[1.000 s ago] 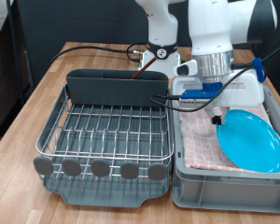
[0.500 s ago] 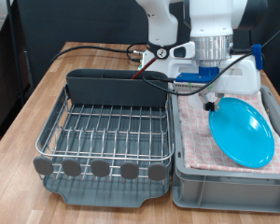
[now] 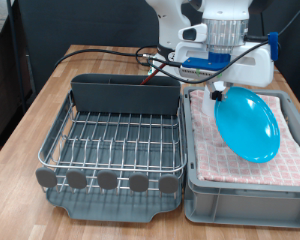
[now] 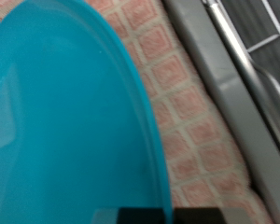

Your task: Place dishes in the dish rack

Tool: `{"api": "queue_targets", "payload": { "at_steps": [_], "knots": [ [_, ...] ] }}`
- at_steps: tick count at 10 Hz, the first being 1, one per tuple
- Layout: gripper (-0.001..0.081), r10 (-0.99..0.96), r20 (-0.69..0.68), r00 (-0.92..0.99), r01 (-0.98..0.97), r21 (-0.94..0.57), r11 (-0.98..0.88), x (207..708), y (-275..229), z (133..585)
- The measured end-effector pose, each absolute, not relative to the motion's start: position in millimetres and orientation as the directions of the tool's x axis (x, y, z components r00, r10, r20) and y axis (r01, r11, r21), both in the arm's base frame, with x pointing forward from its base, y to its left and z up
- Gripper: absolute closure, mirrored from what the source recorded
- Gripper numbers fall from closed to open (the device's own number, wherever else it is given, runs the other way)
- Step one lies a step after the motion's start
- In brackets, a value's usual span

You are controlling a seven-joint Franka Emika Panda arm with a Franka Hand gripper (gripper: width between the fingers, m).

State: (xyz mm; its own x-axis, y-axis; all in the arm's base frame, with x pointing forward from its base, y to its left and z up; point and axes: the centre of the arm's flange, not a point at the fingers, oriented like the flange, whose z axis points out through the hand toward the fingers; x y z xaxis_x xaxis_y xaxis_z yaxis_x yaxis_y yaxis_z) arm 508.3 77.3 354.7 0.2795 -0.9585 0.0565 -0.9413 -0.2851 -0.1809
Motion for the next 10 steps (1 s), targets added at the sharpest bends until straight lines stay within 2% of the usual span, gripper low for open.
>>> {"api": "queue_targets", "payload": {
  "at_steps": [6, 10],
  "knots": [
    [0.0786, -0.951, 0.095, 0.295, -0.948, -0.098, -0.304, 493, 49, 408],
    [0.0786, -0.930, 0.153, 0.335, -0.935, -0.067, -0.348, 493, 41, 409]
  ]
}}
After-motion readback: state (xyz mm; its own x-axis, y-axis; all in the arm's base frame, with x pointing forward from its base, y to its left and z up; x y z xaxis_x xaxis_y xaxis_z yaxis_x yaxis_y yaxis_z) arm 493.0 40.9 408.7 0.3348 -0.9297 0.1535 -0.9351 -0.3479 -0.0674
